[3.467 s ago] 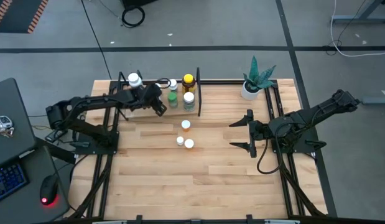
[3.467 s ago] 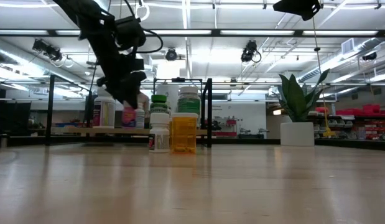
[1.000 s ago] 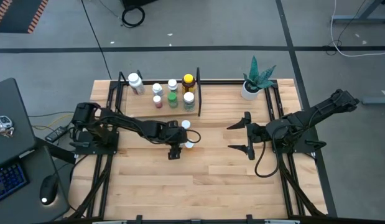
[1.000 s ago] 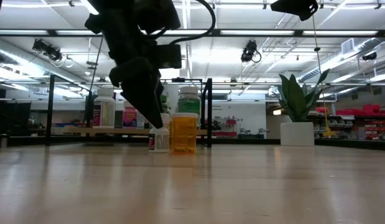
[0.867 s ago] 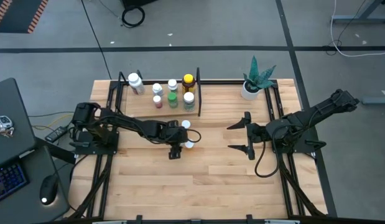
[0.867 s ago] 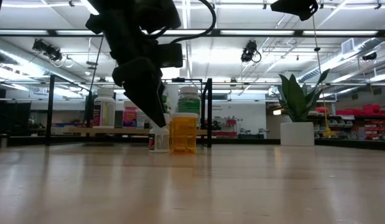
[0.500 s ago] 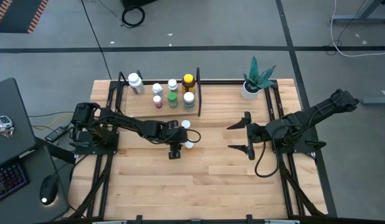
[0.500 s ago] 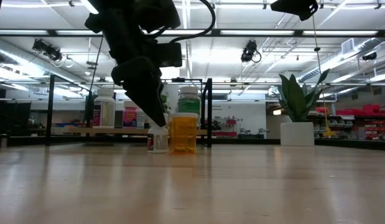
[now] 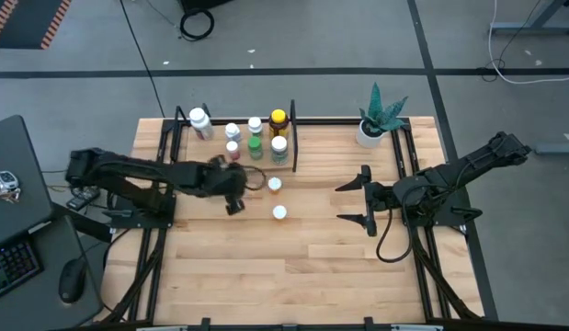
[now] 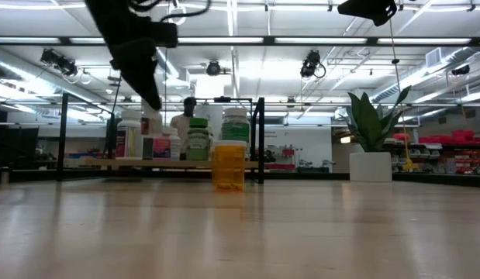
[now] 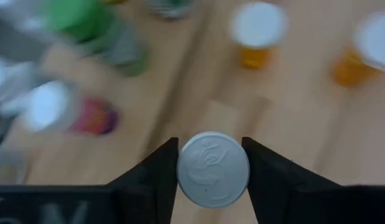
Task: Pick and place medicine bottles onto shelf by color
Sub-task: Put the small white pill bottle on the shelf
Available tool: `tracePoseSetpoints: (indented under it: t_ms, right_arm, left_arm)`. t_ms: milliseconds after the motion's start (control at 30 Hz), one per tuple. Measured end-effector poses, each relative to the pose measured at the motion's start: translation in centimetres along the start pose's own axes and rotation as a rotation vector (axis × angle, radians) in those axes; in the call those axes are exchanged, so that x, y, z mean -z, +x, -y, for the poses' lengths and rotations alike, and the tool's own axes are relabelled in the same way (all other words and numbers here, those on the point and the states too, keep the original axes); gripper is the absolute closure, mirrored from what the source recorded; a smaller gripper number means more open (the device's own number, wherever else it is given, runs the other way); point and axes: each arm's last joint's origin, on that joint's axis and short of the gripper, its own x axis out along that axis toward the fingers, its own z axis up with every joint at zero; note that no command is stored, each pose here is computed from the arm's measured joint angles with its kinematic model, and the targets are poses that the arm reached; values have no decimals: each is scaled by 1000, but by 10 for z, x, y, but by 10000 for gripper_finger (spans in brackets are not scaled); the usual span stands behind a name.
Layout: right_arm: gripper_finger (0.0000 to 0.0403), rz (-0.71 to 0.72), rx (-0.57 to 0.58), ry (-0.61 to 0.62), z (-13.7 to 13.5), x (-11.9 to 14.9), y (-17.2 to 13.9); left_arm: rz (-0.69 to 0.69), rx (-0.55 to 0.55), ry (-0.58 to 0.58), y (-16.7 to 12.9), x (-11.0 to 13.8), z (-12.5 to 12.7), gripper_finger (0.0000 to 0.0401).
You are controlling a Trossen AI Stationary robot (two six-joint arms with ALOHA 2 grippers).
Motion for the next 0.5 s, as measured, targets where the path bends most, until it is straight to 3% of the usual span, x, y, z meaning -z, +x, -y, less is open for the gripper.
tracePoseSetpoints:
  t_ms: [133,300,500]
  right_arm:
    - [50,5,0,2,0,-1,0]
    - [50,26,-2,3,0,-3,0]
    - [50,44,-3,-13,0,-5,0]
  left_arm:
    - [41,-90,-148,-6,23,-21,245]
    - [38,-203,-341,3,50,-45,227]
    - [36,-354,-463,13,56,-67,241]
